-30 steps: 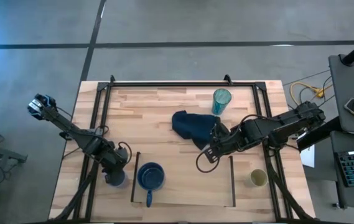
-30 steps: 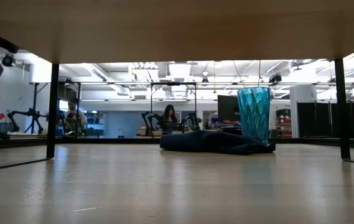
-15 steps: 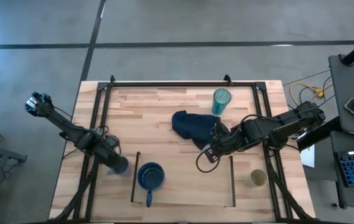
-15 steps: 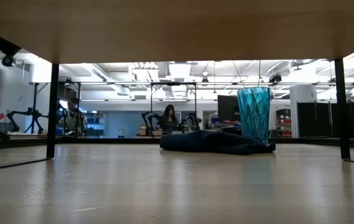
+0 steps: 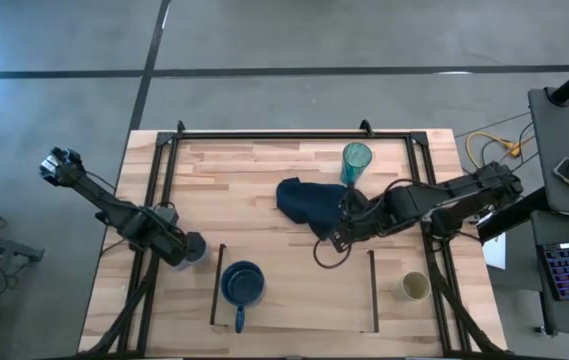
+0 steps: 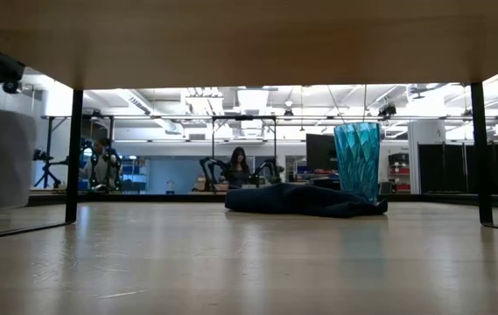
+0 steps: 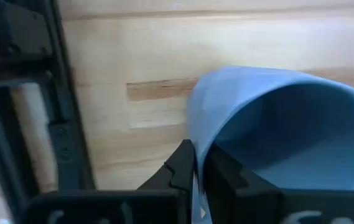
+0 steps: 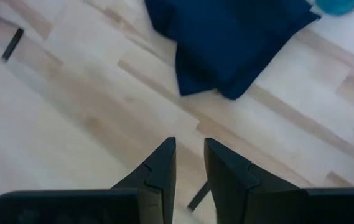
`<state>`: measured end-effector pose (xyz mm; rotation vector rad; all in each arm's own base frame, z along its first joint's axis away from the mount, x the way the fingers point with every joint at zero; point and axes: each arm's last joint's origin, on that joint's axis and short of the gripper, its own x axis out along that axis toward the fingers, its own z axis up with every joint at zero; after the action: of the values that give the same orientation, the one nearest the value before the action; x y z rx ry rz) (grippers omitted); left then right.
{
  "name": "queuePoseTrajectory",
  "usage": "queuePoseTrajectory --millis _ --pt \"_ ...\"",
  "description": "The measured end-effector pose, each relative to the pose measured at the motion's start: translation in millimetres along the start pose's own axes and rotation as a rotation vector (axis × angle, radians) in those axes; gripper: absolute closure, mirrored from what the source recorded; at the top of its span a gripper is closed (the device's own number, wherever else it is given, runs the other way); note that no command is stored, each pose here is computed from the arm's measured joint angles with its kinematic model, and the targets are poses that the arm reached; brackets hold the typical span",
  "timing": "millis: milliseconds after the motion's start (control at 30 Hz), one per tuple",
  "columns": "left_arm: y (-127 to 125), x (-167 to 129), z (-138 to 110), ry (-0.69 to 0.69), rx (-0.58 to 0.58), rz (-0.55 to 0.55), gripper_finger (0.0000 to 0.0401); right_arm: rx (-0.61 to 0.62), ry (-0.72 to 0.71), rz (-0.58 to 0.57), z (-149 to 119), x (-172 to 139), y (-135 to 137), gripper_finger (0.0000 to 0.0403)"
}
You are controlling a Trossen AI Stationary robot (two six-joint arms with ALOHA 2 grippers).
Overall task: Stack small to large cups/mugs on shelf
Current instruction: Put the light blue mug on the shelf
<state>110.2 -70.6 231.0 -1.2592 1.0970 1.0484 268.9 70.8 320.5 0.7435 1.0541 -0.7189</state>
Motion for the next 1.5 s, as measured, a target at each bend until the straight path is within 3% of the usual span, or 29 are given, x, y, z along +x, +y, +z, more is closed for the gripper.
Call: queuePoseTrajectory --millis 333,533,700,1067,1500 --pt "0 0 -3 0.072 -0.133 0.039 0.0397 -0.156 -0.03 -0.019 39 9 -14 0.0326" --pt "-6 0 -1 0.066 -0.187 0.05 0.0397 -0.277 -0.045 0.092 69 14 -19 0.0326" --pt "-8 5 -1 0.031 -0.193 0.071 0.0397 -0.306 -0.068 0.162 85 16 -22 0.0326" --pt "-14 11 -5 0.043 -0.191 0.077 0.0393 -0.313 -0.063 0.165 88 16 -24 0.0326" --pt "-17 3 -5 0.05 -0.164 0.031 0.0313 -0.293 -0.063 0.165 88 16 -24 0.0326"
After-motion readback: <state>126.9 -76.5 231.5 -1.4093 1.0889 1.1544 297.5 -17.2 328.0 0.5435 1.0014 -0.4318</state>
